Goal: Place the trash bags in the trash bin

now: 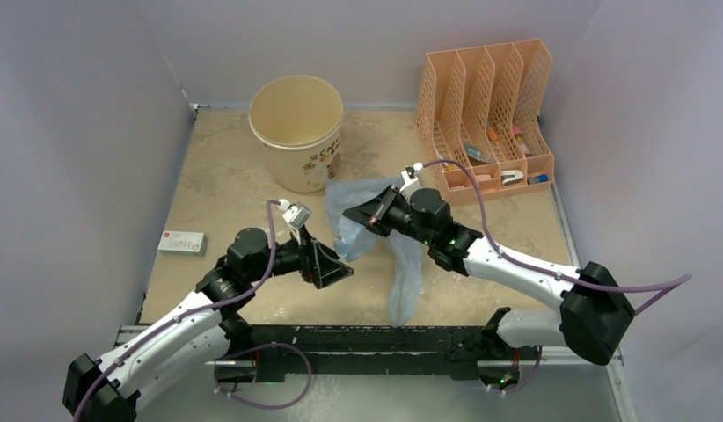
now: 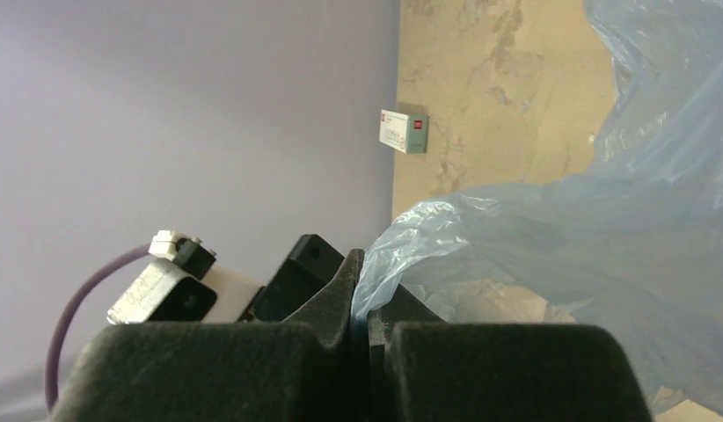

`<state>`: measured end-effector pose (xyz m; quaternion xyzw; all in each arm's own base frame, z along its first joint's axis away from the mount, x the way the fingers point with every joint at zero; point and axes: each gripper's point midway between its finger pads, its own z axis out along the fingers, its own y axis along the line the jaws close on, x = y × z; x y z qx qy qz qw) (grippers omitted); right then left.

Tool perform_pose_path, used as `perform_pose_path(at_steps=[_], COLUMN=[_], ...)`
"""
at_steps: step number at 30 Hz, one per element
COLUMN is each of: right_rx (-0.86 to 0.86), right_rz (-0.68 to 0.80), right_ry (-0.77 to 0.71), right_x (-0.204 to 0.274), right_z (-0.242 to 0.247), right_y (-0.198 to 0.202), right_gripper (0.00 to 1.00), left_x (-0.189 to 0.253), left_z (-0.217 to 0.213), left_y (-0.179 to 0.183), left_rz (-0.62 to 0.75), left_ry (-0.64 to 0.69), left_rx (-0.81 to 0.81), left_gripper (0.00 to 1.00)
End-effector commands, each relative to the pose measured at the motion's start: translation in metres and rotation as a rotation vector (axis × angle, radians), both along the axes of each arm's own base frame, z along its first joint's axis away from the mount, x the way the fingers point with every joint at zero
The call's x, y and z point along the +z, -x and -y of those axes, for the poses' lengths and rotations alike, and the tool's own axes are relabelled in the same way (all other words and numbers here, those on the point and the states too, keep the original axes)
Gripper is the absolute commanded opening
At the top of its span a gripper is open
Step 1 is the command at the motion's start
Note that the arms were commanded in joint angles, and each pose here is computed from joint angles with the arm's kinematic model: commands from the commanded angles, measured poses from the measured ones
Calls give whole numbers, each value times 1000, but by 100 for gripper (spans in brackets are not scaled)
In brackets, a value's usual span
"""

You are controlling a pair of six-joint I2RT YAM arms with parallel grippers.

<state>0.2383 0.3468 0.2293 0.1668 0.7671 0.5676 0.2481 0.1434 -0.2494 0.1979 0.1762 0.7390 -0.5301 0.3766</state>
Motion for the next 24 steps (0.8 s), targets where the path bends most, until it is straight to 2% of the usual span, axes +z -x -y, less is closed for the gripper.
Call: perform_pose_path(at_steps=[1, 4, 8, 11, 13, 16, 18, 19, 24], right_rx=[-10, -9, 33, 11, 12, 37, 41, 19, -71], right_rz=[50, 72, 42, 60, 56, 55, 46, 48, 162], right_ry=[-102, -111, -97, -107, -100, -108, -97, -85, -3], right_x=[44, 48, 36, 39, 37, 36, 35, 36, 60], right_z=[-7, -9, -11, -7, -6, -8, -8, -5, 12], right_y=[-7, -10, -1, -3, -2, 2, 4, 0, -18], right_gripper=[0, 0, 0, 0, 0, 0, 0, 0, 0], left_x=[29, 21, 32, 40, 43, 37, 32, 30, -5], left_z=[12, 13, 6, 6, 12, 17, 16, 15, 5], left_y=[-12, -23, -36, -38, -32, -29, -28, -28, -16], left_rz=[147, 146, 181, 201, 203, 174, 156, 148, 65], left_ry=[50, 33, 85, 117, 134, 129, 116, 105, -67], left_rx=[22, 71, 172, 180, 135, 97, 97, 103, 71], left_gripper=[84, 69, 62, 57, 47, 25, 5, 0, 0])
